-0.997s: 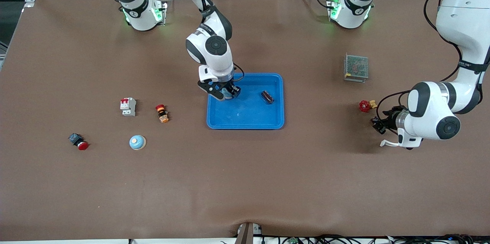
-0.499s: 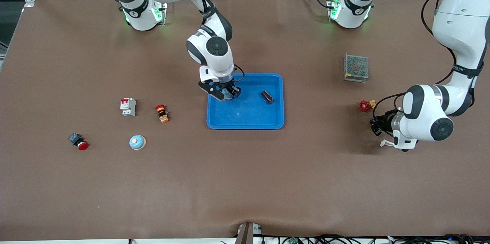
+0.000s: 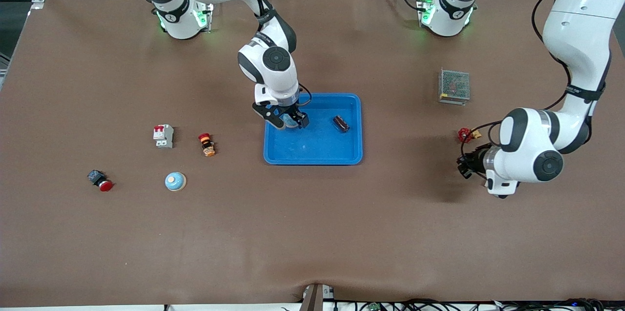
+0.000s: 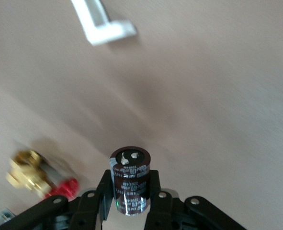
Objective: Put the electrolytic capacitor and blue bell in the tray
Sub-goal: 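Grasp the second capacitor with the left gripper while the right gripper releases the bell, then carry the capacitor to the tray while the right gripper grasps the second bell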
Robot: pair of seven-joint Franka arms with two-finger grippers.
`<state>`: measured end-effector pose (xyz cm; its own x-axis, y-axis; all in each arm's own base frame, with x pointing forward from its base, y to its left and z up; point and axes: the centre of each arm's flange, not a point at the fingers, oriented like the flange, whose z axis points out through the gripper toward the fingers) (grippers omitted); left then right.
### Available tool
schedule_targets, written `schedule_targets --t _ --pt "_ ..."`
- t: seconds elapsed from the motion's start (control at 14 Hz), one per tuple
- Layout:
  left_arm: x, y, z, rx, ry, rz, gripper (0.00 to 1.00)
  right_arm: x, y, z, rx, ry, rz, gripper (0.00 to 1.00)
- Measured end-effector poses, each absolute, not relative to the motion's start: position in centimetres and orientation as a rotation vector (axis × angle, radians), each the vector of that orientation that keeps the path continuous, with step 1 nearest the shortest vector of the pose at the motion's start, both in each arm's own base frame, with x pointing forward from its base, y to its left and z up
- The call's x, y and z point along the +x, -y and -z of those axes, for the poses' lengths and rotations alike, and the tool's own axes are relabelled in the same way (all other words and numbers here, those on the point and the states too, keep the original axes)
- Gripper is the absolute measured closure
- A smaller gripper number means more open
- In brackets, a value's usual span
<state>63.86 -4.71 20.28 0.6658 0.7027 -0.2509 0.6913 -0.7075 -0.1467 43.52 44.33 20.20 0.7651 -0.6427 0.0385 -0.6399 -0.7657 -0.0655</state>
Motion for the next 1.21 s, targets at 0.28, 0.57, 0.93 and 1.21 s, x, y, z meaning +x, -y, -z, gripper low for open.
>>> schedule_targets --t 0.28,0.57,0.93,1.21 --pt "63.4 13.5 -21.2 -2.767 1.306 -0.434 0.66 46.3 -44.6 -24.0 -2.990 -1.055 0.059 0.00" --pt "62.3 22.5 -23.0 -2.745 1.417 -0.450 0.66 51.8 -41.9 -29.1 -3.046 -0.941 0.055 0.00" --pt "59.9 32.0 -23.9 -2.715 1.531 -0.434 0.66 60.1 -28.8 -29.7 -3.182 -0.426 0.018 0.00" --pt "59.0 37.8 -24.0 -2.700 1.660 -0.405 0.66 64.2 -17.4 -29.4 -3.198 -0.312 -0.015 0.00"
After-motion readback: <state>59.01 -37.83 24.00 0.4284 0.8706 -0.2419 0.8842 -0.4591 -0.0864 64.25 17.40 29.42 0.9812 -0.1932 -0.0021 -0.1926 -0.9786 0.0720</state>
